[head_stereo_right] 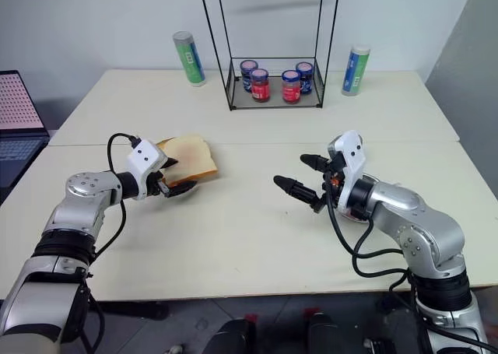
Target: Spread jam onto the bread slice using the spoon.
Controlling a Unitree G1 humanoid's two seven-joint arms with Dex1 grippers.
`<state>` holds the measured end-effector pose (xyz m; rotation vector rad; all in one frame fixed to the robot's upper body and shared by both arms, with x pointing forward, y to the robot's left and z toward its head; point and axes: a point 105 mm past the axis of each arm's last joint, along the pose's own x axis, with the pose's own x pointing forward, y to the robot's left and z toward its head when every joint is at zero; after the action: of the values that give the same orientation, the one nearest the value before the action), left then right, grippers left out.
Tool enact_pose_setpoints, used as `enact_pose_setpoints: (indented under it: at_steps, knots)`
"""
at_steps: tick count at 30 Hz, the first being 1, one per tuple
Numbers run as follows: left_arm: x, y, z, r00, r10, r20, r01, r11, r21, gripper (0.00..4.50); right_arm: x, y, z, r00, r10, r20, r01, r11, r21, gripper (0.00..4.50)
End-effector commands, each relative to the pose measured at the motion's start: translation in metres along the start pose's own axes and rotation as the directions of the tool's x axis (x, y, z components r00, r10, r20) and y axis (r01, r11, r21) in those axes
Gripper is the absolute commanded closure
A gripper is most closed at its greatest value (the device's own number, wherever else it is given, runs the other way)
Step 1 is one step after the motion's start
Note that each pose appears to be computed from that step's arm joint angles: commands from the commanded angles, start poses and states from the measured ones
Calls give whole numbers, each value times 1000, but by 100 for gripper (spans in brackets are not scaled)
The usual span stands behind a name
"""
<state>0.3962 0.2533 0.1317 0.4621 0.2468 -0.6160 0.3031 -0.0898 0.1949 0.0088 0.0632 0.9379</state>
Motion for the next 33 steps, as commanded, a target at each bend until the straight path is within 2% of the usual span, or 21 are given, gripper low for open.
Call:
enact_pose_setpoints:
  at_steps: [1, 7, 13, 16, 19, 22, 24, 27, 30, 33]
  knots:
    - [-2, 9, 21, 995, 19, 101, -13, 998, -63, 150, -4, 0, 14, 998, -18, 57, 21, 999, -40, 0]
    - [-3, 7, 21, 994, 11, 109, -2, 997, -84, 262, -3, 5, 12, 998, -3, 57, 5, 999, -35, 0]
    - [-7, 8, 32, 986, 15, 165, 1, 996, -93, 371, -2, 9, 9, 999, 11, 48, -9, 999, -33, 0]
    - [-8, 8, 38, 983, 13, 181, 0, 997, -74, 443, -2, 8, 7, 999, 8, 44, -6, 999, -32, 0]
    - [-6, 7, 76, 961, 15, 276, -13, 1000, -10, 449, -5, 2, 9, 998, -28, 50, 30, 999, -39, 0]
    - [-4, -2, 103, 943, -9, 334, -6, 999, 45, 449, -10, -3, 11, 996, -67, 60, 69, 997, -37, 0]
    - [0, -17, 117, 935, -59, 351, 23, 994, 106, 449, -14, -3, 11, 994, -84, 64, 86, 996, -33, 0]
    - [10, -59, 129, 923, -197, 332, 111, 959, 261, 449, -22, 1, 12, 992, -105, 71, 107, 994, -22, 0]
    - [27, -120, 101, 905, -370, 210, 254, 867, 429, 449, -29, 7, 11, 988, -132, 74, 132, 991, 5, 0]
    - [34, -152, 69, 893, -435, 112, 327, 801, 500, 449, -32, 14, 5, 988, -142, 59, 141, 990, 23, 0]
